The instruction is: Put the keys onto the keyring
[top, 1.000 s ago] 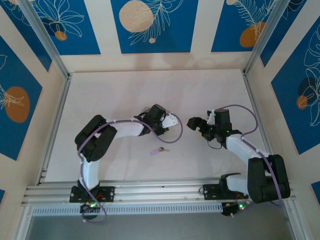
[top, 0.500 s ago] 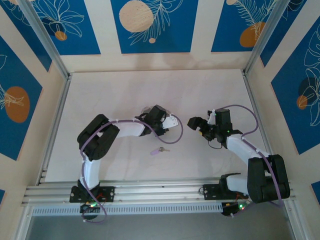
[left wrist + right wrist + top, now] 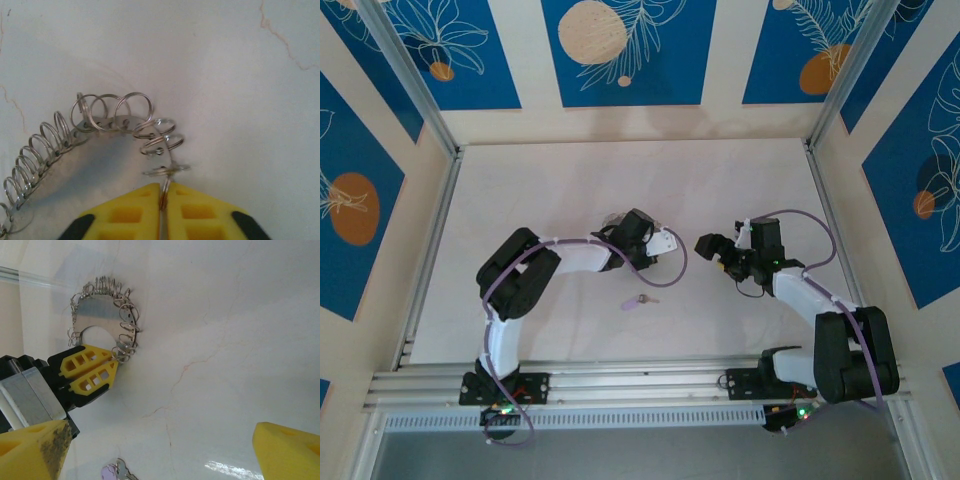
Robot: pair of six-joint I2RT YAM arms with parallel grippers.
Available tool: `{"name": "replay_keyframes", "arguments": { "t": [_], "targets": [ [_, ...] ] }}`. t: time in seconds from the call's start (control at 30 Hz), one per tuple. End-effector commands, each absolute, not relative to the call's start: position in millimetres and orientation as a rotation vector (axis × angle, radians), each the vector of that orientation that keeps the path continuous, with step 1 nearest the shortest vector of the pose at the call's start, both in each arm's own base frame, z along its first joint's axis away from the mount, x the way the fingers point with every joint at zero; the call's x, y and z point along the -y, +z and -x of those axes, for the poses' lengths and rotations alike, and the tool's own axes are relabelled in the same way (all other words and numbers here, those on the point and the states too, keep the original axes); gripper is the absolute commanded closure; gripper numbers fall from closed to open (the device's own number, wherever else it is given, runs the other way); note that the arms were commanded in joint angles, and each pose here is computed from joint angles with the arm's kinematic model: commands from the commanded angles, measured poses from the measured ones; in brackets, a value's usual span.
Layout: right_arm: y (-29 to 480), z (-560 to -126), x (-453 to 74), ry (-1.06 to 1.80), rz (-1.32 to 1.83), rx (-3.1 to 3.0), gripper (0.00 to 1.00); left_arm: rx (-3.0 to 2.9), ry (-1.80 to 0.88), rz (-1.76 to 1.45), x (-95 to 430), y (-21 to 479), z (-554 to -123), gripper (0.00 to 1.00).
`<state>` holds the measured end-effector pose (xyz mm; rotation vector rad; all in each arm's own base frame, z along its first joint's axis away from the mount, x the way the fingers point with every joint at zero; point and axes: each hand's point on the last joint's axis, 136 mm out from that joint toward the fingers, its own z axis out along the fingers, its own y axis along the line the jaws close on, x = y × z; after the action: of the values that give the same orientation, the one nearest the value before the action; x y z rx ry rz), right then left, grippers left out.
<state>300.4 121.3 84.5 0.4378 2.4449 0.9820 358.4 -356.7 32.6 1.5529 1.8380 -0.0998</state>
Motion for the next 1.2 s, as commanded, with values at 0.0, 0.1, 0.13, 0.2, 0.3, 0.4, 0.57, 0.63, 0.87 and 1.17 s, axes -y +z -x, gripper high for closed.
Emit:
{"name": "replay_keyframes", "arguments": {
  "t": [0.0,0.1,0.13,0.2,0.3,0.4,0.57,0.63,0.87,1.17],
  "targets": [
    [86,-300,-123,1.002,-0.407,-2.444,0.06,-1.796,-0.094,-1.557,366,39,-363,0.96],
    [87,-300,-124,1.007,-0.406,-2.441,0.06,-1.799,-0.091,-1.557,365,40,-363,1.00],
    [86,-299,-124,1.011,-0.407,-2.443,0.06,-1.799,-0.090,-1.554,364,42,-364,1.00],
    [88,-299,-125,1.020,-0.403,-2.440,0.06,-1.798,-0.088,-1.554,363,46,-363,1.00],
    [91,-298,-127,1.037,-0.402,-2.437,0.06,-1.801,-0.095,-1.552,363,59,-361,1.00],
    [99,-298,-130,1.068,-0.381,-2.413,0.04,-1.815,-0.115,-1.547,362,76,-357,1.00],
    [106,-297,-128,1.065,-0.421,-2.412,0.01,-1.841,-0.161,-1.481,361,106,-353,1.00],
    [110,-295,-128,1.083,-0.436,-2.411,0.01,-1.845,-0.194,-1.441,361,119,-350,1.00],
    [154,-283,-139,1.208,-0.341,-2.325,0.01,-1.816,-0.301,-1.364,361,158,-337,1.00],
    [214,-272,-148,1.318,-0.245,-2.197,0.11,-1.806,-0.631,-1.302,376,202,-322,1.00]
  ]
}}
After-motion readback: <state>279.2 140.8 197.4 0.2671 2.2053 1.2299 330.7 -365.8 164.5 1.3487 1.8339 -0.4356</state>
